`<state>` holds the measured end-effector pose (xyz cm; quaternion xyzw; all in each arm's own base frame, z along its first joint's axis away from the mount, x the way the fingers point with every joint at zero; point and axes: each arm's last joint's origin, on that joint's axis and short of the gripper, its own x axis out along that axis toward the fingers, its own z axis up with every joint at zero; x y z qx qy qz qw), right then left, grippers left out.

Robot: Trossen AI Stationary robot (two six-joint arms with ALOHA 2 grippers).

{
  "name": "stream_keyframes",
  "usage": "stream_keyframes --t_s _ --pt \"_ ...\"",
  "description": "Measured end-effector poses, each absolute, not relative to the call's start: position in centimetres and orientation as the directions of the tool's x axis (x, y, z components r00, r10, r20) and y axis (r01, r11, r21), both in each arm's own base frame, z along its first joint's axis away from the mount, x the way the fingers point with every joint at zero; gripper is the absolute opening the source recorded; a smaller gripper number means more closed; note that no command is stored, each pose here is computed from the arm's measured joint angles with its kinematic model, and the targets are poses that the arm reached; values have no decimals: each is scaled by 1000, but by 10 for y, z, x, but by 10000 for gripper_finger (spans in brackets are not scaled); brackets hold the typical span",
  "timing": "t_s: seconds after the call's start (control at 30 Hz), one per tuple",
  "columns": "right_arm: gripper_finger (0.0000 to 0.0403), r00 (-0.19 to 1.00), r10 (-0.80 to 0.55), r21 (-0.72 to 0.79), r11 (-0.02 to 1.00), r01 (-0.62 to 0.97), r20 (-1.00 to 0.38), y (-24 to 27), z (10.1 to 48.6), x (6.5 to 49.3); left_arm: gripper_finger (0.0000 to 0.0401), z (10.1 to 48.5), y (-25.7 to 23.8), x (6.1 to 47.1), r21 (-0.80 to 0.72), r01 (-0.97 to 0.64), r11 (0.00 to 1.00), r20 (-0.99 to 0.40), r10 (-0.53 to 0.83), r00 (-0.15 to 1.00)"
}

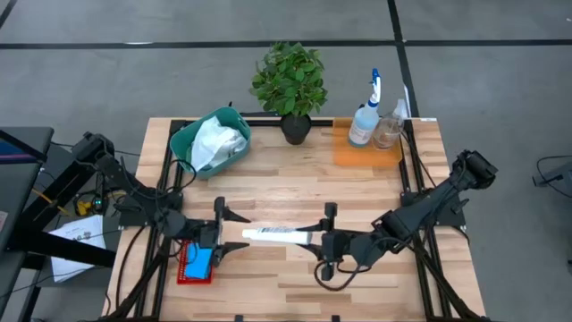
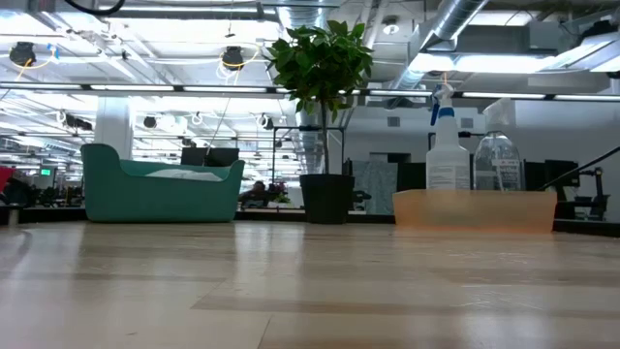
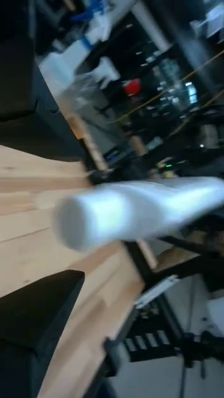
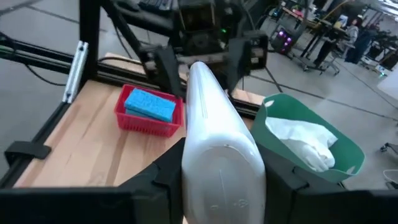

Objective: Pick & Place Kitchen Items
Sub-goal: Put the clear restorer into the orange bin

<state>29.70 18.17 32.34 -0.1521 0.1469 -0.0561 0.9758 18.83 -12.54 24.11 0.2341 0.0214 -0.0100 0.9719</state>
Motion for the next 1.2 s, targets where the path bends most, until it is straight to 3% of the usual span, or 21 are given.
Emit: stream_keyframes --t_s 0.47,0.97,1.1,1.2 --pt "133 953 -170 -286 954 95 -250 168 326 307 288 250 -130 185 424 20 905 34 -38 999" --pt "134 953 -168 -294 952 90 -253 168 325 307 97 250 -127 187 310 8 951 27 -18 999" --pt "134 953 -170 -295 951 92 -252 168 326 307 106 249 -127 188 307 8 952 25 -17 1000" --pt "134 953 -171 -296 951 92 -250 168 326 307 159 249 -127 188 308 14 951 25 -22 999"
